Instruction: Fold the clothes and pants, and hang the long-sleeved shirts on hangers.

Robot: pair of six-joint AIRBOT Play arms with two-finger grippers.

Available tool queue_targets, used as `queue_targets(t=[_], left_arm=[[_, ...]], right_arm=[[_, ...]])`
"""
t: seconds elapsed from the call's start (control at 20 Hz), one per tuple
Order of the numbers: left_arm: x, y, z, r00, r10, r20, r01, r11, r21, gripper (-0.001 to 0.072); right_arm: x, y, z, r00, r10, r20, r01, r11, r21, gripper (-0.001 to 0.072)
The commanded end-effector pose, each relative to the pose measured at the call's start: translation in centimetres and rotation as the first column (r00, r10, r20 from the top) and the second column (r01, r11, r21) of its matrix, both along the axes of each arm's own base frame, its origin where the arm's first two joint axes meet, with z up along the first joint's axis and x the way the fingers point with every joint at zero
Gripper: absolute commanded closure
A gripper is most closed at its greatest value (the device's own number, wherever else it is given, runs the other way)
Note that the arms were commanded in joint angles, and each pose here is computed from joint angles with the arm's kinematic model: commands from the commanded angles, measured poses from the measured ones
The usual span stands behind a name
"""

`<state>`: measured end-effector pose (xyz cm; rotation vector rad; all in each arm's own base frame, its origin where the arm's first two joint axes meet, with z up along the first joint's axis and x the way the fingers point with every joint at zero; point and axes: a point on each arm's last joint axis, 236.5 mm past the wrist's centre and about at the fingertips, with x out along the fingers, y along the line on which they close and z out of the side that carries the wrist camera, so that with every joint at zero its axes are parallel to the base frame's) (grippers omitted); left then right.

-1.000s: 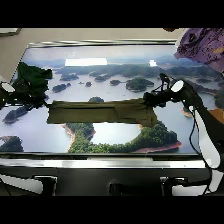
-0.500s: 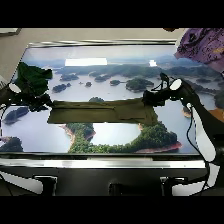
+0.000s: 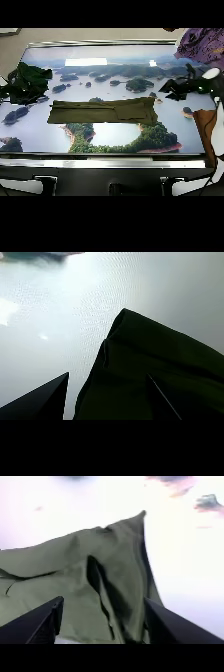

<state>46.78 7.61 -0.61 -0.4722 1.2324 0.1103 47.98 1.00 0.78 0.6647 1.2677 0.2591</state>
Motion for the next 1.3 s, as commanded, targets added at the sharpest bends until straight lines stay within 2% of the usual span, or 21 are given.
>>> queue_targets(t=[0.0,0.1,0.3,0.7,1.0,1.1,1.15,1.25], left_arm=[[-0.1,0.6,3.3,0.998,-0.011,0.059,0.008,0.999,0.049,0.0155],[-0.1,0.5,3.9,0.998,-0.01,0.07,0.007,0.999,0.051,0.0155],[-0.2,0.5,3.9,0.998,0.0,0.066,-0.003,0.999,0.045,0.0155],[-0.4,0.4,3.9,0.998,-0.002,0.059,-0.001,0.999,0.043,0.0155],[-0.3,0.5,3.9,0.998,-0.002,0.06,-0.001,0.999,0.044,0.0156],[-0.3,0.4,3.9,0.998,-0.002,0.061,-0.001,0.999,0.043,0.0156],[-0.3,0.4,3.9,0.998,-0.002,0.061,-0.001,0.999,0.043,0.0156],[-0.2,0.1,4.0,0.998,-0.001,0.065,-0.001,1.0,0.028,0.016]], right_arm=[[-0.8,-3.2,-1.5,1.0,0.02,-0.014,-0.018,0.994,0.106,0.0088],[-0.8,-3.5,-4.0,0.999,0.029,-0.044,-0.023,0.991,0.132,0.0056],[-0.8,-0.8,-7.2,0.993,0.079,-0.084,-0.053,0.962,0.267,0.0055],[-1.8,3.6,-10.8,0.973,0.177,-0.15,-0.129,0.95,0.284,0.0059],[-3.0,9.7,-10.4,0.944,0.292,-0.153,-0.23,0.917,0.326,0.0066],[-3.5,11.1,-10.7,0.932,0.324,-0.162,-0.262,0.912,0.316,0.0189],[-3.7,11.6,-10.9,0.928,0.33,-0.174,-0.267,0.913,0.307,0.0276],[-3.9,12.0,-10.5,0.926,0.33,-0.185,-0.264,0.914,0.308,0.0537]])
